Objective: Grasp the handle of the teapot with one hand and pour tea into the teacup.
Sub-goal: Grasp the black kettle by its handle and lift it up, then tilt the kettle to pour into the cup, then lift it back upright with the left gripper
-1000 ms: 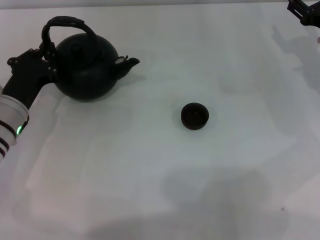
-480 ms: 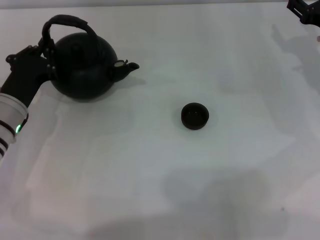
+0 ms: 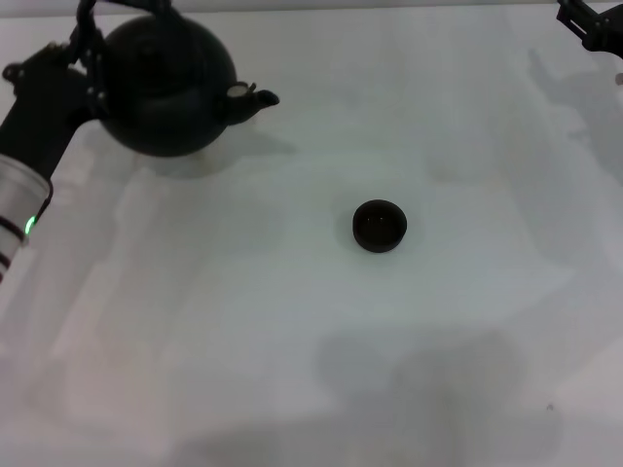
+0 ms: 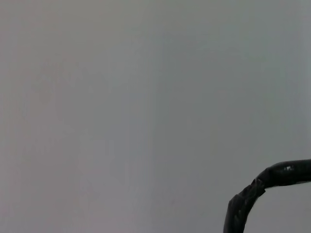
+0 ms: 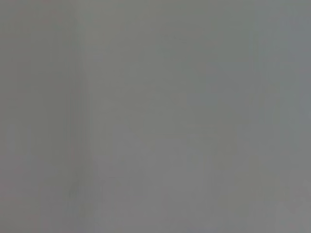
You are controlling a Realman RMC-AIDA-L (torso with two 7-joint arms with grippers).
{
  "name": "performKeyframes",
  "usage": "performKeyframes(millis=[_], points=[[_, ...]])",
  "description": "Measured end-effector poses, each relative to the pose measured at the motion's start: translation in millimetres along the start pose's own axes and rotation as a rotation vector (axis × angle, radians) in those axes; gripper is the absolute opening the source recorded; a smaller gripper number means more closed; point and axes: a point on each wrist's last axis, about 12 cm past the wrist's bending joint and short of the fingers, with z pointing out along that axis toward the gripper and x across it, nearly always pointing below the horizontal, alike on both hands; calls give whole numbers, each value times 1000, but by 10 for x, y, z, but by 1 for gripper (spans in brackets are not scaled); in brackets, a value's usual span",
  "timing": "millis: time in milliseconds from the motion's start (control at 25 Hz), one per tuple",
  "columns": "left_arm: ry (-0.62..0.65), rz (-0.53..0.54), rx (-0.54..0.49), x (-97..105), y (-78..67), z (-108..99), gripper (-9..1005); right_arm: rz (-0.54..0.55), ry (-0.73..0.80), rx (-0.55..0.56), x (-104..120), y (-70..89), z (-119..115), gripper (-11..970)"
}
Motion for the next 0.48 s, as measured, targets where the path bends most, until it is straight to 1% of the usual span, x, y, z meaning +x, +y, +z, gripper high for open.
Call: performKeyframes(millis=[120, 200, 320, 440, 480], points=[[-19, 43, 53, -65, -13, 107, 84, 2, 3, 0, 9, 2, -5, 869], [-22, 92, 110, -103, -37, 190, 84, 3, 6, 2, 19, -1, -15, 869], [-29, 167, 182, -158, -82, 312, 84, 5, 9, 4, 36, -8, -34, 869], [-41, 217, 233, -210, -135, 415, 85, 6, 11, 5, 44, -10, -43, 869], [-44, 248, 262, -228, -170, 461, 85, 7, 10, 5, 45, -8, -44, 869]])
